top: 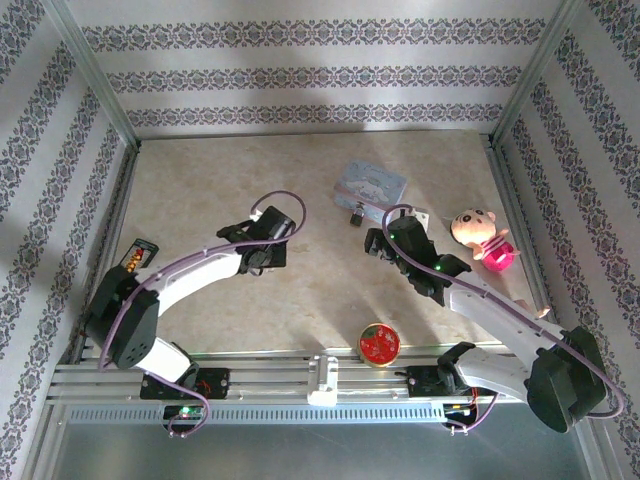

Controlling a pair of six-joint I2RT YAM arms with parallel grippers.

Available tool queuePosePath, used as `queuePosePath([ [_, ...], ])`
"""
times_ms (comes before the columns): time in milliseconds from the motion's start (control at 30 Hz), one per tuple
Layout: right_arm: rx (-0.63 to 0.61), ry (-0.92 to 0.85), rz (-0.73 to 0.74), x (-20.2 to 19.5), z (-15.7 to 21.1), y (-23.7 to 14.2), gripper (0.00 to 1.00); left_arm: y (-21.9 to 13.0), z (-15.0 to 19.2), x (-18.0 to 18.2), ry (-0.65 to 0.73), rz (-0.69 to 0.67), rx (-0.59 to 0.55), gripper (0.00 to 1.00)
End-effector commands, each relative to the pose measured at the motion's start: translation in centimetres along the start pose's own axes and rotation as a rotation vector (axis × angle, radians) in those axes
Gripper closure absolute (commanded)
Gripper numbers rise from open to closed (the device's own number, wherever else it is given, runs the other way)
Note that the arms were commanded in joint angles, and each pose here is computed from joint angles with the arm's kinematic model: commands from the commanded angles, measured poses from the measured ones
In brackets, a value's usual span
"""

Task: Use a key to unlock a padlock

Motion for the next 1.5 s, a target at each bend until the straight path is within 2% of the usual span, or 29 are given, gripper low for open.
queuePosePath([
  [0,0.033,0.068,-0.167,1.6,0.4,0.4,0.02,-1.6,-2.1,-1.6,-0.002,0.185,-0.128,1.0],
  [167,-0.001,0.148,-0.402,3.6,-0.5,-0.2,0.02,-4.6,-3.6,-3.5,0.031,0.45,-0.243,1.0],
  [367,-0.039,0.163,-0.624,5.8,-1.5,-1.5,0.04,-8.1,-4.8,-5.2,0.05,0.711,-0.349,1.0],
  [600,-0.04,0.129,-0.887,9.3,-2.9,-3.7,0.18,-10.6,-6.7,-6.2,-0.046,1.014,-0.416,1.0],
  [733,-0.058,0.09,-0.999,11.1,-3.6,-5.0,0.27,-10.9,-7.1,-6.6,-0.052,1.057,-0.403,1.0],
  [967,-0.089,0.044,-1.115,13.4,-4.5,-5.9,0.34,-12.2,-7.2,-7.1,-0.033,1.137,-0.416,1.0],
  [1200,-0.073,0.042,-1.203,15.5,-5.0,-5.5,0.41,-12.8,-7.3,-7.0,-0.032,1.145,-0.434,1.0],
  [1467,-0.028,0.081,-1.289,16.9,-4.6,-4.5,0.5,-12.3,-7.8,-6.4,-0.109,1.114,-0.476,1.0],
])
Point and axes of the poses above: each hand's point on the last joint's axis, 136 mm out from that joint toward the fingers, its own y axis out along the fingers, its own x axis along the line the jaws close on, z = x × y, the point moved 5 cm from there along -y, back along the fingers, and after that the axes turned 3 degrees about -y, right-handed, at the moved point
